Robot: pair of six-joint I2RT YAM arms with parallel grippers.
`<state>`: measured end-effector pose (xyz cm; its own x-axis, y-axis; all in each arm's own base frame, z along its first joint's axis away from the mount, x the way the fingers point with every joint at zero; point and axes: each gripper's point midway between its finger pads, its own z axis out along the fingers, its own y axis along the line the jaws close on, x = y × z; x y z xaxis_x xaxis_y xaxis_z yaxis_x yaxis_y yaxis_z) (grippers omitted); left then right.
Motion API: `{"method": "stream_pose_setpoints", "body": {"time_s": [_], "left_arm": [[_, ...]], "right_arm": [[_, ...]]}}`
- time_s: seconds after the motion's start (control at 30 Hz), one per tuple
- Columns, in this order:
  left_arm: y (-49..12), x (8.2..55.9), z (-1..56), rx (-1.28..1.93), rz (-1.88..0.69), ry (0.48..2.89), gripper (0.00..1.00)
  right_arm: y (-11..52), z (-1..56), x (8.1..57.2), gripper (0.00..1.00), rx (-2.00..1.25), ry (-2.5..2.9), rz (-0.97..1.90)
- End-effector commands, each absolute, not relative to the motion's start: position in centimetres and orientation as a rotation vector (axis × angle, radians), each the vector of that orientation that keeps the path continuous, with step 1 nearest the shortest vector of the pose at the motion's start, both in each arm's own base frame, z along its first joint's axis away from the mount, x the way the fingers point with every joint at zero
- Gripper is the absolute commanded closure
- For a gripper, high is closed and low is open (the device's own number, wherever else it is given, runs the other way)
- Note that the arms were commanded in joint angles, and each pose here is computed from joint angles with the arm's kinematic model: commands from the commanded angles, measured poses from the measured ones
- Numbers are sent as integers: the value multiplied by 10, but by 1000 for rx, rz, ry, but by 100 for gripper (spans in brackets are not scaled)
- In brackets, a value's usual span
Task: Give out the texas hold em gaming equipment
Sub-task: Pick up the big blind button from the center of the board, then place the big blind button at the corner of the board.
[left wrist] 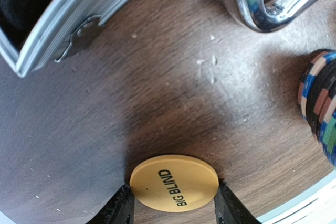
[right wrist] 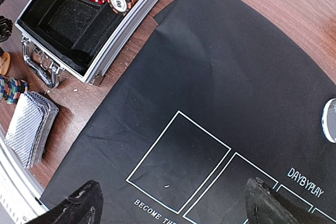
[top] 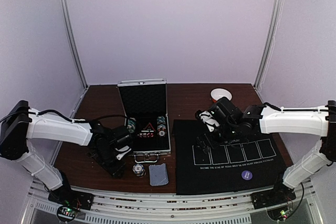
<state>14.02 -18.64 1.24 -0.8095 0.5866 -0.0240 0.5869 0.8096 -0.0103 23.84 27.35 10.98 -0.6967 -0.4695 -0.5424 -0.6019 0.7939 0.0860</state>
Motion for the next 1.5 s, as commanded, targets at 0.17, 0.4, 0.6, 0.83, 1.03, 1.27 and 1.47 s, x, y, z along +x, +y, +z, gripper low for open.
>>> {"method": "stream_pose_setpoints", "body": {"time_s": [0.17, 0.4, 0.6, 0.83, 1.03, 1.27, 1.47], "left_arm": [[-204, 110, 7, 1060, -164, 2974, 51], [-203, 79, 2, 1210, -115, 2974, 52], [-213, 61, -4, 1326, -70, 2906, 52], [-220, 52, -4, 1397, -75, 2831, 54], [-225, 41, -6, 1508, -42, 2765, 56], [-230, 37, -6, 1595, -39, 2719, 57], [-237, 35, 0, 1644, -6, 2667, 58]], "right_arm": [[277, 115, 236, 5, -761, 2472, 395], [278, 121, 231, 5, -742, 2469, 442], [288, 131, 226, 6, -694, 2465, 546], [293, 129, 215, 8, -631, 2488, 620], [306, 116, 198, 8, -635, 2522, 677], [312, 110, 186, 8, -643, 2552, 685], [315, 102, 176, 8, -648, 2569, 709]]}}
